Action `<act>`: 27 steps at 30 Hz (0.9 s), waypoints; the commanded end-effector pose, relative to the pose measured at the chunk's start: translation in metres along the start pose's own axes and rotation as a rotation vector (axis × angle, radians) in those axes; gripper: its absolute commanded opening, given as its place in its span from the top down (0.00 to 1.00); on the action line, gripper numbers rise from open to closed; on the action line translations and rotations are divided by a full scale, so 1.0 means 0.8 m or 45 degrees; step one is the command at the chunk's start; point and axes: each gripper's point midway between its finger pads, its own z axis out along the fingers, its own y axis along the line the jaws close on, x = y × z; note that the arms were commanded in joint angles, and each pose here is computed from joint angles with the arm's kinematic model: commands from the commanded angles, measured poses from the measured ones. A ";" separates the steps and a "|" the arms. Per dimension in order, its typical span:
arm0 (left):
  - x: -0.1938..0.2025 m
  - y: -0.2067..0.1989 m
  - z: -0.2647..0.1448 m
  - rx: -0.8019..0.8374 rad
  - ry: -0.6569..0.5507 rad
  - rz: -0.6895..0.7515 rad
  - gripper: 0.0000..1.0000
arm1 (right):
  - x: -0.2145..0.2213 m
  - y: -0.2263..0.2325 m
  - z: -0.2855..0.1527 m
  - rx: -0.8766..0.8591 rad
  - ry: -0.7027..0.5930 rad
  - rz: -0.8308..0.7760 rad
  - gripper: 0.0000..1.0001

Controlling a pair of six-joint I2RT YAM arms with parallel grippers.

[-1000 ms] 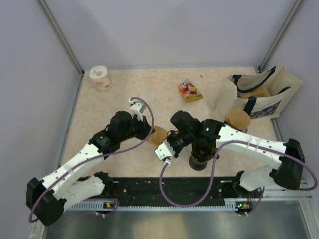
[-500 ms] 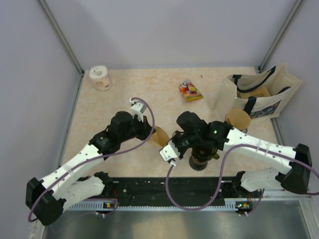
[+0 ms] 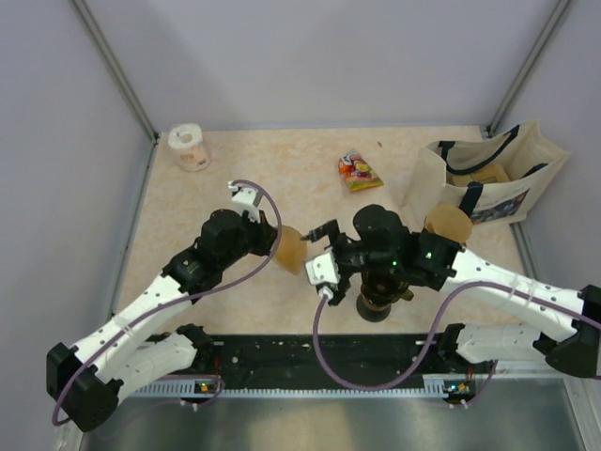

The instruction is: Place the coffee filter in the dripper

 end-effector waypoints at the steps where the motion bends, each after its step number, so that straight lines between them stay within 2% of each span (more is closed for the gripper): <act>1: -0.065 0.028 -0.017 -0.200 -0.271 -0.033 1.00 | -0.070 -0.116 -0.057 0.601 -0.243 0.261 0.01; 3: -0.075 0.042 -0.023 -0.293 -0.321 -0.053 1.00 | -0.046 -0.161 -0.092 0.970 -0.220 0.646 0.01; 5: -0.084 0.055 -0.028 -0.367 -0.362 -0.062 1.00 | -0.011 -0.182 -0.115 1.197 -0.172 0.920 0.01; 6: -0.089 0.058 -0.030 -0.390 -0.384 -0.059 1.00 | 0.001 -0.189 -0.126 1.294 -0.209 1.053 0.01; 7: -0.092 0.060 -0.031 -0.403 -0.401 -0.054 1.00 | 0.016 -0.190 -0.131 1.378 -0.279 1.272 0.01; 9: -0.100 0.063 -0.032 -0.423 -0.442 -0.062 1.00 | 0.025 -0.187 -0.122 1.325 -0.397 1.526 0.01; 10: -0.105 0.063 -0.032 -0.429 -0.463 -0.069 1.00 | 0.034 -0.176 -0.114 1.287 -0.378 1.661 0.01; 13: -0.115 0.061 -0.030 -0.422 -0.506 -0.093 1.00 | 0.046 -0.159 -0.093 1.233 -0.307 1.879 0.01; 18: -0.127 0.058 -0.019 -0.409 -0.569 -0.161 1.00 | 0.056 -0.155 -0.054 1.173 -0.350 2.025 0.01; 22: -0.129 0.045 -0.008 -0.333 -0.572 -0.182 1.00 | 0.071 -0.163 -0.017 1.149 -0.314 2.068 0.02; 27: -0.132 0.044 -0.010 -0.331 -0.606 -0.221 1.00 | 0.086 -0.152 0.030 1.069 -0.253 2.141 0.10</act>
